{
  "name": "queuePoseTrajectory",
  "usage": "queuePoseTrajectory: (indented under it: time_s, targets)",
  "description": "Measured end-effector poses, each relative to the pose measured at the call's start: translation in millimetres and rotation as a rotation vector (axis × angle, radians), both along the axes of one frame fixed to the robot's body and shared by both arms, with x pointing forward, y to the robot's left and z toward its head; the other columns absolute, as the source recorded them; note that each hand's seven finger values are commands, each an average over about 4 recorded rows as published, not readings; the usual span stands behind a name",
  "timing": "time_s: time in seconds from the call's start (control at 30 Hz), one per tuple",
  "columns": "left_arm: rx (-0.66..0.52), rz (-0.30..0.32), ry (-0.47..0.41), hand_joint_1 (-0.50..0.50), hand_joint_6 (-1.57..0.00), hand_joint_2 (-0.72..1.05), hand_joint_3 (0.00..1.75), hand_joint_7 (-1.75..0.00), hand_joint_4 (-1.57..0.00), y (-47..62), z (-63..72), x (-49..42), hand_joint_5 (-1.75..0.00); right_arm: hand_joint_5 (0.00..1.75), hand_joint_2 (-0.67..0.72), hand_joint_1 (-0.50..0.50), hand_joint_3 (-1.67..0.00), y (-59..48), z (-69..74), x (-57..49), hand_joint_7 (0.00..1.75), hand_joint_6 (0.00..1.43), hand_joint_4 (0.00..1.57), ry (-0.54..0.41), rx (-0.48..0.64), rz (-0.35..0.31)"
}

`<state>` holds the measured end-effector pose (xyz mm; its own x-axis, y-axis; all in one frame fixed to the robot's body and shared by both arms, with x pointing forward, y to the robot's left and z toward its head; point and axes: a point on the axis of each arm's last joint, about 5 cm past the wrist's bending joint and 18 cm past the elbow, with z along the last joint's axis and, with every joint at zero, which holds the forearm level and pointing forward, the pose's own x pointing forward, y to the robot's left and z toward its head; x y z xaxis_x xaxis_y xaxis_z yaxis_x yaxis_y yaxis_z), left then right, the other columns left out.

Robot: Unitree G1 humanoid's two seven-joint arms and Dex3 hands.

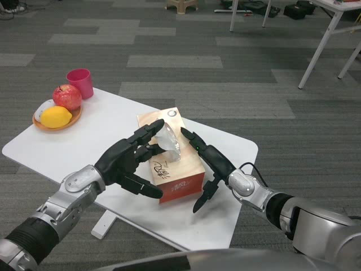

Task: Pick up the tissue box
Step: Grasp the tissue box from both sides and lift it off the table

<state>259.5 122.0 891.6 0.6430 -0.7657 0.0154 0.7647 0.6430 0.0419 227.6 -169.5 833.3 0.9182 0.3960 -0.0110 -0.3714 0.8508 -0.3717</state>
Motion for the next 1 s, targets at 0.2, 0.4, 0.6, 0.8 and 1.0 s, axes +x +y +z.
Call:
queuePoseTrajectory:
  time_s: [0.2,0.4,0.6,0.8,1.0]
  targets:
    - [-0.002,0.002,0.018,0.5,0.0,0.52,0.0,0.0,0.0,3.9,0.3,-4.2,-0.72,0.0,0.03,-0.33,-0.16,-5.0,-4.2,-13.7,0.07,0.0,0.0,0.012,0.053,-0.024]
    - [-0.01,0.007,0.037,0.5,0.0,0.49,0.0,0.0,0.0,7.1,0.2,-9.0,-0.72,0.0,0.03,-0.33,-0.16,-10.5,-7.3,-24.6,0.07,0.0,0.0,0.024,0.08,-0.042]
    - [-0.017,0.04,0.043,0.5,0.0,0.52,0.0,0.0,0.0,15.6,0.7,-9.7,-0.72,0.0,0.03,-0.33,-0.16,-11.9,-7.2,-25.6,0.07,0.0,0.0,0.022,0.086,-0.051]
    - [-0.071,0.129,0.027,0.5,0.0,0.52,0.0,0.0,0.0,27.0,1.5,-8.2,-0.64,0.0,0.03,-0.33,-0.16,-18.6,-7.1,-23.0,0.07,0.0,0.01,0.017,0.081,-0.089]
    - [-0.097,0.189,0.015,0.5,0.0,0.52,0.0,0.0,0.0,36.3,1.3,-6.7,-0.67,0.0,0.04,-0.33,-0.16,-23.7,-5.1,-17.0,0.07,0.0,0.03,0.012,0.063,-0.115]
